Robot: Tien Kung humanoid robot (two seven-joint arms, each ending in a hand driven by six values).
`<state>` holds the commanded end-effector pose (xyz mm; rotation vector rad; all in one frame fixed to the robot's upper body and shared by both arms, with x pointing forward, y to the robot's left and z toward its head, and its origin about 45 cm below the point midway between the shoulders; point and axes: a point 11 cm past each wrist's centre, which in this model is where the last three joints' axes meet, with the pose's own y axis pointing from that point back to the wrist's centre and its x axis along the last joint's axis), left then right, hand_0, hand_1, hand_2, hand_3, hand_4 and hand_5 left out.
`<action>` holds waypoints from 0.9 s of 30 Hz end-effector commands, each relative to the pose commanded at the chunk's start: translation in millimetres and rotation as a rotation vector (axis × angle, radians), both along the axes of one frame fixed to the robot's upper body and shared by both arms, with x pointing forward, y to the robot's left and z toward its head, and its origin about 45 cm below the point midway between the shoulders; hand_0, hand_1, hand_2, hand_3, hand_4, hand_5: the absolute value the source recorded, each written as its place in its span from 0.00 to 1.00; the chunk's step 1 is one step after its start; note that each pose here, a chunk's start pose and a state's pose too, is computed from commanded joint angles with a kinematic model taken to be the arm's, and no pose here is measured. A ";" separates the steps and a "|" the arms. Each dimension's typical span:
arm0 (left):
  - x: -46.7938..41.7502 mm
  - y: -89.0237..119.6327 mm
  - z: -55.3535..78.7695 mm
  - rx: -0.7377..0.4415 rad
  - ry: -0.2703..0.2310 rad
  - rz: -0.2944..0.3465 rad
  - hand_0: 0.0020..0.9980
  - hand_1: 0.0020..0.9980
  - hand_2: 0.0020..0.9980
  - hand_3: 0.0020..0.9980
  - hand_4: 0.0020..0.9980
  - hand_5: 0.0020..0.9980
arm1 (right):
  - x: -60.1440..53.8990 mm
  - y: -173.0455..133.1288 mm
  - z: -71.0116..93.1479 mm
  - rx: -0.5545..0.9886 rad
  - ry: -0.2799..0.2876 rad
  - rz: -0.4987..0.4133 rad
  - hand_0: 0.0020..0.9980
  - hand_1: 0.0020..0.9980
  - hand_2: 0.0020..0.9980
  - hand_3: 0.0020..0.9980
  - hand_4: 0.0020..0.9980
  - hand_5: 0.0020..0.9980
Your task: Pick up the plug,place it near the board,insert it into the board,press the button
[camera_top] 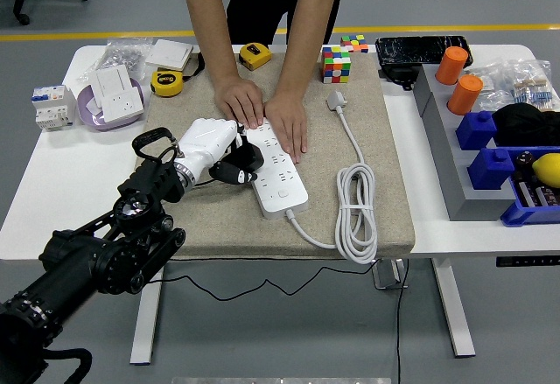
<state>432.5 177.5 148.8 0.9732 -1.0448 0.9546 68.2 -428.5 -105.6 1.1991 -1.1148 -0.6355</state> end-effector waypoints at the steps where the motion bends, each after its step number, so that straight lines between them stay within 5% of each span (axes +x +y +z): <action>1: 0.6 0.6 0.7 0.003 0.000 0.000 0.49 0.44 0.30 0.37 0.55 0.01 | 0.1 0.0 0.0 0.000 0.000 0.000 0.82 0.72 0.70 0.64 0.94 0.61; 15: 7.4 4.4 17.2 0.021 -0.018 -0.015 0.49 0.46 0.32 0.37 0.57 0.01 | 0.3 0.3 -0.1 0.001 -0.003 -0.006 0.82 0.72 0.70 0.64 0.94 0.61; 27: 7.5 6.2 14.3 0.080 0.030 -0.034 0.50 0.48 0.33 0.37 0.57 0.01 | -1.1 0.3 -0.3 0.001 0.000 -0.007 0.82 0.72 0.70 0.64 0.94 0.61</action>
